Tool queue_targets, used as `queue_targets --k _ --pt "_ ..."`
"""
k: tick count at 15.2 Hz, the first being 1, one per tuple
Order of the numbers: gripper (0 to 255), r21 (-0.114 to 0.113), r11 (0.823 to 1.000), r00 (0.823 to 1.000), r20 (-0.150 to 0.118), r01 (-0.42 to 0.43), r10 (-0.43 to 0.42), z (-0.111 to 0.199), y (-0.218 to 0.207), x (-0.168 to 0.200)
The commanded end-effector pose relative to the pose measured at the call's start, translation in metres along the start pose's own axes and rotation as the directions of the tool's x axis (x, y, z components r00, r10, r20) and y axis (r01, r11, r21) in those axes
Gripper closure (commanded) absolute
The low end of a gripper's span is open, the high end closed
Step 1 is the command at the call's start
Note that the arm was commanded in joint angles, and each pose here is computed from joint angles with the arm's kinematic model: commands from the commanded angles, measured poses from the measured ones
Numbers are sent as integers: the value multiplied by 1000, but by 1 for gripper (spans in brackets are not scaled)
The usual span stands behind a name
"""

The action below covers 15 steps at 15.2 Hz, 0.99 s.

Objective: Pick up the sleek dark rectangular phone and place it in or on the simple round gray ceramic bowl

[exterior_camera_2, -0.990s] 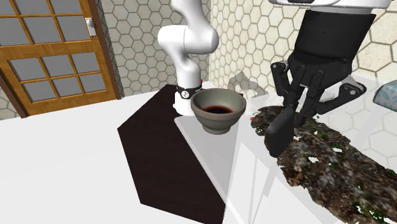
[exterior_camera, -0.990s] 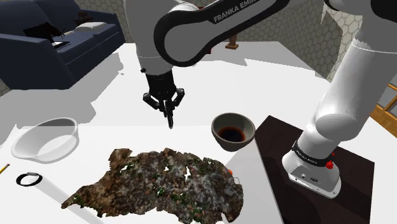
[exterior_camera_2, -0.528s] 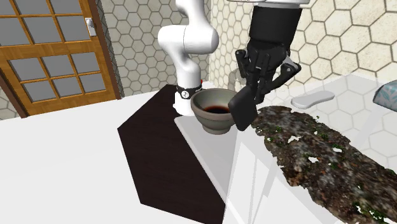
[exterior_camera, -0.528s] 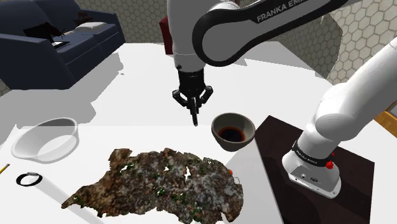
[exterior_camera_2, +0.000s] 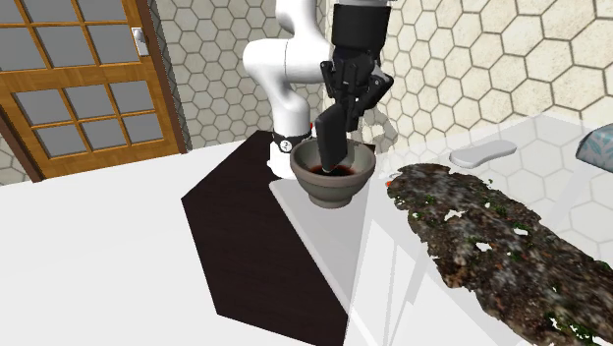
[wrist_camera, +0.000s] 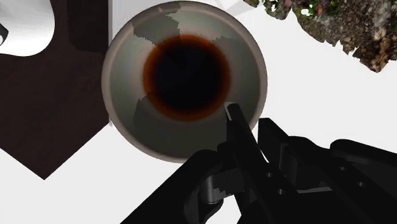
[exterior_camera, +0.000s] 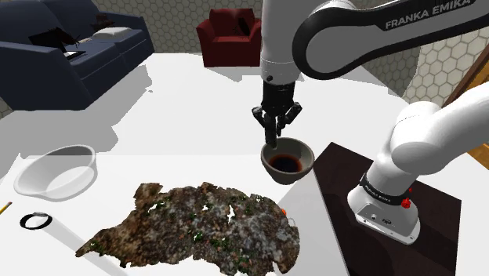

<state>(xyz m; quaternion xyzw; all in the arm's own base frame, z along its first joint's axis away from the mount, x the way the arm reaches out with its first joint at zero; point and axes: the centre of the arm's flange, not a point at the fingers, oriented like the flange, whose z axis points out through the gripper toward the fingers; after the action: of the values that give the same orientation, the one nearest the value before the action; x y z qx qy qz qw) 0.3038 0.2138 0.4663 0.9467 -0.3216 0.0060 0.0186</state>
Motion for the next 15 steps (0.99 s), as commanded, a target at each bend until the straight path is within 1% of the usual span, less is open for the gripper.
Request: queue_targets --k 1,2,3,15 --pt "255 -1 1000 1000 3 0 0 3 27 -5" --pt "255 -1 1000 1000 3 0 0 3 40 -6" --pt "255 -1 1000 1000 3 0 0 3 43 -6" --pt "255 -1 1000 1000 3 0 0 67 41 -7"
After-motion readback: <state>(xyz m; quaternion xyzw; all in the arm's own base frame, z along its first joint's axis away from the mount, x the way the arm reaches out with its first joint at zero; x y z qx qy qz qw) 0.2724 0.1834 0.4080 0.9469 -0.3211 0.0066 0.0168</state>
